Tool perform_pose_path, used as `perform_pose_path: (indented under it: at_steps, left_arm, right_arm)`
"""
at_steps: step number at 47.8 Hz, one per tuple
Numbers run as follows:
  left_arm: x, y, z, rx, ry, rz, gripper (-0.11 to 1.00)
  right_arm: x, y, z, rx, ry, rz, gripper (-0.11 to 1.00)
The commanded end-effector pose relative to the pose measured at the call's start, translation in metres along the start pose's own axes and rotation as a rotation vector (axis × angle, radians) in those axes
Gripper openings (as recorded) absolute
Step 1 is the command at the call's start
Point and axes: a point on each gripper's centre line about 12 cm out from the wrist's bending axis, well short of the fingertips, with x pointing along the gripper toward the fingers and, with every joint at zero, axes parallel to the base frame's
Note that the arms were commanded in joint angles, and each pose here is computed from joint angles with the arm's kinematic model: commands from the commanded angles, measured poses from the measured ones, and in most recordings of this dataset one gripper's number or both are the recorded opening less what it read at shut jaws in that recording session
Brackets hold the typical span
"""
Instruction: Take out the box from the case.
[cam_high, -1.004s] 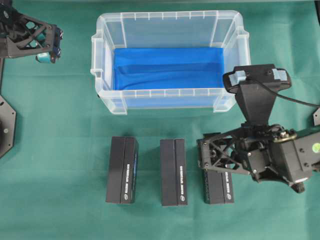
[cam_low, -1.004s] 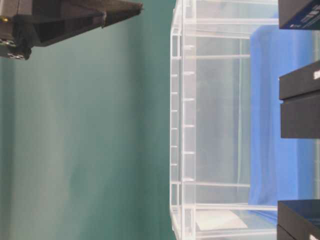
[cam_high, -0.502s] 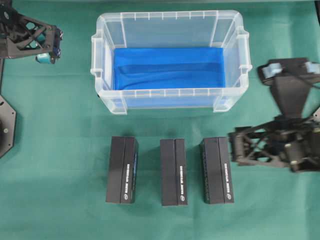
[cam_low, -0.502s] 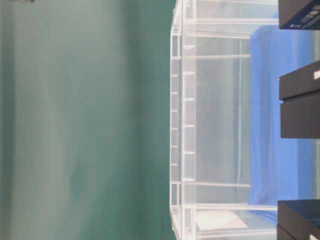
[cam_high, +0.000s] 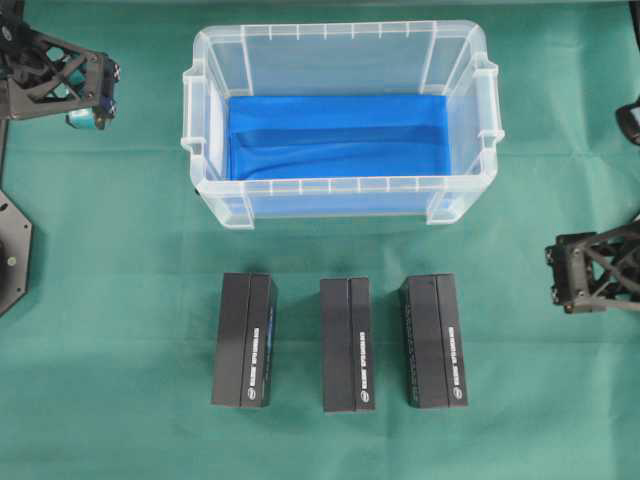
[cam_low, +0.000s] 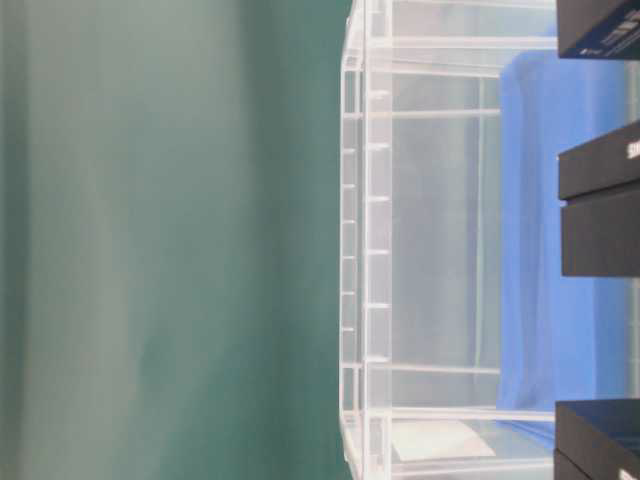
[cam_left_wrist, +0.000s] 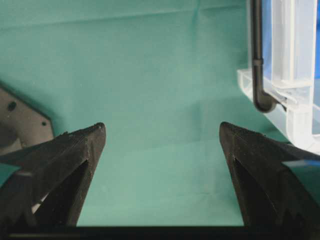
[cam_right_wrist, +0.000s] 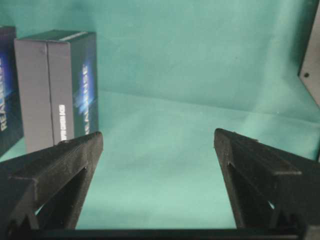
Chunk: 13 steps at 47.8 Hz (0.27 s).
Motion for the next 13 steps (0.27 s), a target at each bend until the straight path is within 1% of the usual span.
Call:
perform_pose_path:
  at_steps: [1, 6, 13]
  left_arm:
    - [-0.006, 0.001, 0.001, -0.005, -0.011, -0.018, 0.95]
    - [-0.006, 0.002, 0.001, -0.002, -0.011, -0.017, 0.95]
    - [-0.006, 0.002, 0.001, -0.001, -0.012, -0.019, 0.95]
  right_arm:
    - [-0.006, -0.001, 0.003, 0.001, 0.001, 0.019, 0.92]
    - [-0.005, 0.0, 0.006, 0.005, -0.004, 0.018, 0.92]
    - [0.0, 0.003, 0.021, -0.008, -0.021, 0.004, 0.92]
